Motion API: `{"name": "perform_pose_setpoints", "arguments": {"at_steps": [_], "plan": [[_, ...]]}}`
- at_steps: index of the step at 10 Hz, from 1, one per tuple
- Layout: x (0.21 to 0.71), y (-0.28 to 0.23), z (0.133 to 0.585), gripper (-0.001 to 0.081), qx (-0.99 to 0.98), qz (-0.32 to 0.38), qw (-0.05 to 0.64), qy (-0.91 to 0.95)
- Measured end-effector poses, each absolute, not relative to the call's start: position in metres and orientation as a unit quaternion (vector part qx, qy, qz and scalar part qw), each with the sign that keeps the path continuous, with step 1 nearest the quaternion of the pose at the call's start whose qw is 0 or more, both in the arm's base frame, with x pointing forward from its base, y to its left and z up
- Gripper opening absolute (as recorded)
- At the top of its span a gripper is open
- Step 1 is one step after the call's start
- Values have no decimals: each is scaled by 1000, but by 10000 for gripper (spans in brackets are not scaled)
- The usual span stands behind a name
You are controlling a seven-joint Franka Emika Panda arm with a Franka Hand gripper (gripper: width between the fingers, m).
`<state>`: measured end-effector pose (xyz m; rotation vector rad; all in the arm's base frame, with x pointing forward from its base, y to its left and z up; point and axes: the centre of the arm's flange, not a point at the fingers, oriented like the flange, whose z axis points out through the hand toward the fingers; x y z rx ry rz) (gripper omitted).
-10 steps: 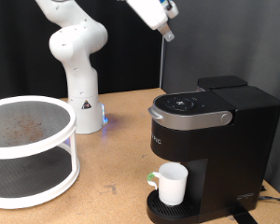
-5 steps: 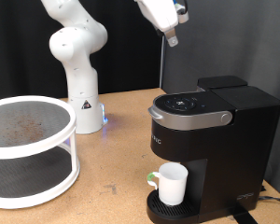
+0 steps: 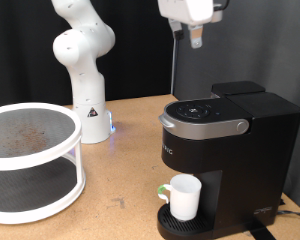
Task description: Make a cup of coffee with the keurig machine
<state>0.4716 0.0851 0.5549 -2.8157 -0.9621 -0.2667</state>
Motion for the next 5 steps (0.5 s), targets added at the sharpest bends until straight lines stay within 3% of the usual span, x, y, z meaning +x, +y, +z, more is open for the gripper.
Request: {"name": "perform_pose_setpoints", "arguments": {"at_steps": [5], "plan": [[518, 104, 566, 807, -944, -104, 32, -312]]}}
